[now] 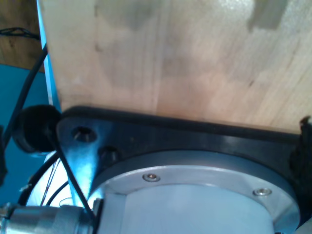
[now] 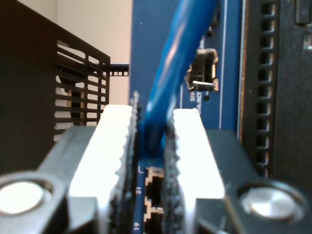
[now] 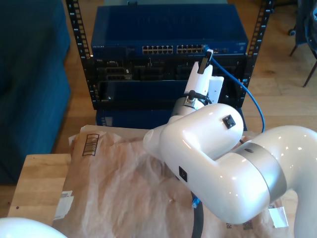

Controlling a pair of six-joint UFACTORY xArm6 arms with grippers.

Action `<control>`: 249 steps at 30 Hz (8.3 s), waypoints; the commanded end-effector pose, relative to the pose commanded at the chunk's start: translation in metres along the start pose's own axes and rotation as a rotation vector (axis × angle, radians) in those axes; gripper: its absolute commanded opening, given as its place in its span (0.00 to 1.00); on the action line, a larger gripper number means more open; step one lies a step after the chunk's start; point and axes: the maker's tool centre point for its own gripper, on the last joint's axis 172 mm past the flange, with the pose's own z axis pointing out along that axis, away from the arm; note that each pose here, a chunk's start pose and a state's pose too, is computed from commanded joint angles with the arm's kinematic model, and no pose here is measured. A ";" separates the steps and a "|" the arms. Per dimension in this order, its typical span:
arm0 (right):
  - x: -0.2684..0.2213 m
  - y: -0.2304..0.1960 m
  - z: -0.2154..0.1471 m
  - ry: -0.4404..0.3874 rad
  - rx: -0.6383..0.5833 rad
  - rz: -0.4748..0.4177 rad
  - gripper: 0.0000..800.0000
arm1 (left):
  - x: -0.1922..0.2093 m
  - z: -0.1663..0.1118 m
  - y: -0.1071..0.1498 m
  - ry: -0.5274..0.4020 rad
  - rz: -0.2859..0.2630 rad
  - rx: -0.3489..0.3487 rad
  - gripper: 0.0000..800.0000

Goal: Grab the cable and plug it in

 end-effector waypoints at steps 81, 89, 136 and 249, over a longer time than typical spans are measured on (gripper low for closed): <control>-0.007 0.001 0.001 -0.016 -0.003 0.011 0.00 | 0.000 0.000 0.000 0.000 0.000 0.000 1.00; -0.010 -0.003 0.003 -0.019 -0.001 0.023 0.00 | 0.000 0.000 0.000 0.000 0.000 0.000 1.00; 0.021 -0.019 -0.044 -0.157 -0.247 -0.066 0.68 | 0.000 0.000 0.000 0.000 0.000 0.000 1.00; 0.518 0.127 -0.488 -0.419 -1.705 -0.034 1.00 | 0.000 0.000 0.000 0.000 0.000 0.000 1.00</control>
